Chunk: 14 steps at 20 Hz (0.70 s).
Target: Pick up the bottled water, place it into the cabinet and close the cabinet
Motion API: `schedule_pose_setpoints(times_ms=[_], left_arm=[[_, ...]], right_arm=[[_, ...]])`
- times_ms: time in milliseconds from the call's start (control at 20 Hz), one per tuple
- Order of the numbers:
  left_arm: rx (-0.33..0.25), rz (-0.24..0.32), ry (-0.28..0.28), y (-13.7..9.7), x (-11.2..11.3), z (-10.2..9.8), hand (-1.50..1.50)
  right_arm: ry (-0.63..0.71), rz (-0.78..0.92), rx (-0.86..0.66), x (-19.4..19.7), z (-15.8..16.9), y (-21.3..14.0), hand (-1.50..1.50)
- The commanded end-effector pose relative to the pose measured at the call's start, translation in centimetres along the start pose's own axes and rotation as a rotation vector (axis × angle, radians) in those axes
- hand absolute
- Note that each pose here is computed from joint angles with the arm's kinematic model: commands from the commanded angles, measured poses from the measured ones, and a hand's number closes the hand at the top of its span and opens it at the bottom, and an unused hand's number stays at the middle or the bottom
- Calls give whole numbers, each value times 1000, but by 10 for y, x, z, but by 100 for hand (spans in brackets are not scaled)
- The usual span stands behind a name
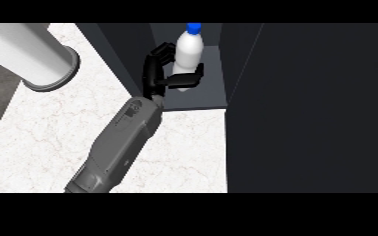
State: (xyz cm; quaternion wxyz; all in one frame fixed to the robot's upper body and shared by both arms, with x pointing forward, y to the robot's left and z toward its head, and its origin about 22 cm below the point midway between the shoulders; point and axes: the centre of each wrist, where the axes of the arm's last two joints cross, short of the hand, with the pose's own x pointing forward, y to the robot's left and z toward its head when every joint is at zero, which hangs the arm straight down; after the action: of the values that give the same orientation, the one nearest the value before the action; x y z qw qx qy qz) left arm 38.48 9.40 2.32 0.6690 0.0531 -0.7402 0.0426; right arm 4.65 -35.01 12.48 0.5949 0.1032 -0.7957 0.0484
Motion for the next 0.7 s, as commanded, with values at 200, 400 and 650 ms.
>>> schedule_pose_setpoints(times_ms=[200,400,650], left_arm=[[40,-35,-29,-1,0,-25,150],[62,-125,-65,-9,6,-32,150],[77,-202,-68,-6,0,-35,-150]], right_arm=[[-59,-44,28,16,-9,16,-150],[-78,-58,41,14,-11,15,-150],[-76,-53,70,17,-10,8,-150]])
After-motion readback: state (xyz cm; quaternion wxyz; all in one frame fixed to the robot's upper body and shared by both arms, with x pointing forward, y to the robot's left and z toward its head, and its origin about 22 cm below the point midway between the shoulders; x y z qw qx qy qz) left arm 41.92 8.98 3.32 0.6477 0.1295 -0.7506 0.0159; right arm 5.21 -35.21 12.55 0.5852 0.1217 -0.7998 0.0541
